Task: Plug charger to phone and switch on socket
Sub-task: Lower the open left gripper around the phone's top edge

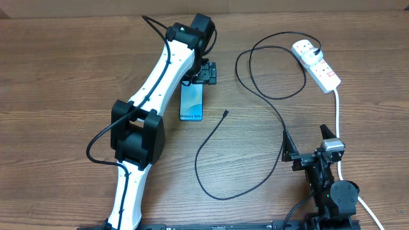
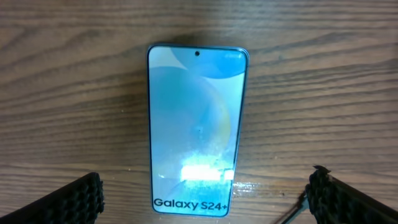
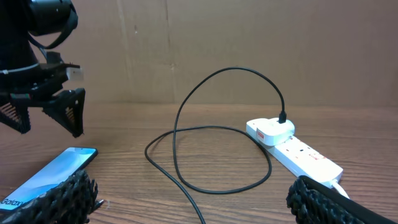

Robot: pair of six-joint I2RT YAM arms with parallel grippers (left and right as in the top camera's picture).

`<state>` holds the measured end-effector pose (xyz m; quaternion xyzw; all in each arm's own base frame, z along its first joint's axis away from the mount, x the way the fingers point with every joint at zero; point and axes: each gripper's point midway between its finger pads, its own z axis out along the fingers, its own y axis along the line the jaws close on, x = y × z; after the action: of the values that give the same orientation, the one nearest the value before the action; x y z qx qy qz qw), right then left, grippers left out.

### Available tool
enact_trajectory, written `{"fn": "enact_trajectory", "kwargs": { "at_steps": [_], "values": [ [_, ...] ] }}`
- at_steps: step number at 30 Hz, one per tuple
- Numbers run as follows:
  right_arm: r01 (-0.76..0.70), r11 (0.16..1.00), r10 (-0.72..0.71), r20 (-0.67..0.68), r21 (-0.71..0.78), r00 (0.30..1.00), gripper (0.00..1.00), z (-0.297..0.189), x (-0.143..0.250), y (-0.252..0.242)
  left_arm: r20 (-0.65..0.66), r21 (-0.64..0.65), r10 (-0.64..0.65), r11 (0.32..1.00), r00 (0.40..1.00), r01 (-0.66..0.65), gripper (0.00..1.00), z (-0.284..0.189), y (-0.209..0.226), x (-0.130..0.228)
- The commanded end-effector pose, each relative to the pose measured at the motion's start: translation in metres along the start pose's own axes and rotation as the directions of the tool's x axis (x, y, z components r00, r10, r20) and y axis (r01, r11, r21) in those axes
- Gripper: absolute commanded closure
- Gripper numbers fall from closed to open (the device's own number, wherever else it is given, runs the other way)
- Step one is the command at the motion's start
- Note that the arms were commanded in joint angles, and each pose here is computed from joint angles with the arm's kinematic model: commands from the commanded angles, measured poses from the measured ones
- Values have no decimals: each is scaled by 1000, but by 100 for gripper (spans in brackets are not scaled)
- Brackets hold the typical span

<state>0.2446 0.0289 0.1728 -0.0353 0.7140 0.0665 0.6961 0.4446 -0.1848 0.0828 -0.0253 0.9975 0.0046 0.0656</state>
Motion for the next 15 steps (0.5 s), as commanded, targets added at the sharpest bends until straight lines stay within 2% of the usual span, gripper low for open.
{"fn": "enact_trajectory", "kwargs": {
  "at_steps": [1, 15],
  "values": [
    [2, 1000, -2, 3, 8, 1000, 0, 0, 2, -1, -49, -20, -35, 999, 998, 34, 0, 23, 4, 10],
    [2, 1000, -2, 3, 8, 1000, 0, 0, 2, -1, -90, -39, 6, 999, 996, -10, 1, 44, 13, 21]
  ]
}}
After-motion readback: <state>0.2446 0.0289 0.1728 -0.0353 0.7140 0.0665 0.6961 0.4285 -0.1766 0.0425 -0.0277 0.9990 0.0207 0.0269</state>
